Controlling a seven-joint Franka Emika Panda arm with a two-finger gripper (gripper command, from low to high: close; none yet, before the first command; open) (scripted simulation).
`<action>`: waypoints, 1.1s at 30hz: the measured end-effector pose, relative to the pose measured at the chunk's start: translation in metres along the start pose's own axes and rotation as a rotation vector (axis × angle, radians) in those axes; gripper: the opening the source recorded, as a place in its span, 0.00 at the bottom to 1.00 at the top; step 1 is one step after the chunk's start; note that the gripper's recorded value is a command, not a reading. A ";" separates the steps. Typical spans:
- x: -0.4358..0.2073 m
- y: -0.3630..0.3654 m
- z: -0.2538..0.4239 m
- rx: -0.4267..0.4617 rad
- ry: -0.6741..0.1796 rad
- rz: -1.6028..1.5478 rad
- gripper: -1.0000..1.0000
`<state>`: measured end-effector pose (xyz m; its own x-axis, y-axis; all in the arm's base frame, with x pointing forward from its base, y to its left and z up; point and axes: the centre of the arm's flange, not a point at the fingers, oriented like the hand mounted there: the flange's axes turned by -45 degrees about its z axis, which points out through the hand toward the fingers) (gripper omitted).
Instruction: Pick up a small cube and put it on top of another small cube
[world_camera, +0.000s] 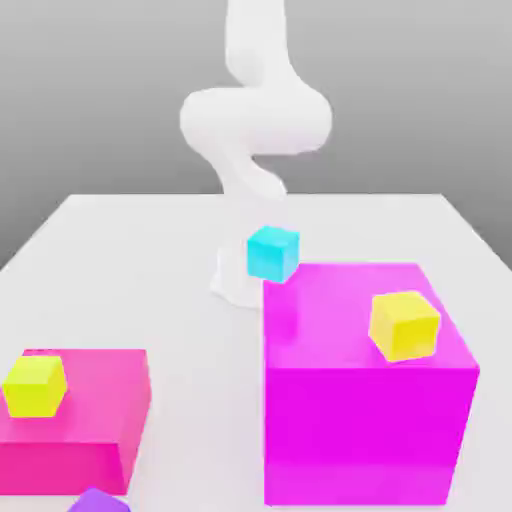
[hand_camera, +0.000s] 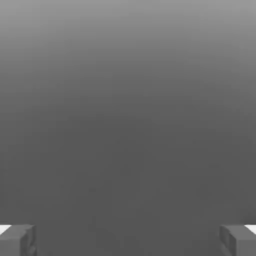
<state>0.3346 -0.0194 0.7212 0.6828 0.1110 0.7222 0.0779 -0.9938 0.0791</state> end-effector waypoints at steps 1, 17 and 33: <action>-0.001 0.009 -0.006 0.001 0.004 -0.053 0.50; -0.041 0.162 0.017 0.074 -0.019 -0.786 0.50; -0.115 0.231 0.246 0.404 -0.149 -1.549 0.50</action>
<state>0.4527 -0.2611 0.4879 -0.1721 0.9837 0.0516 0.8884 0.1324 0.4397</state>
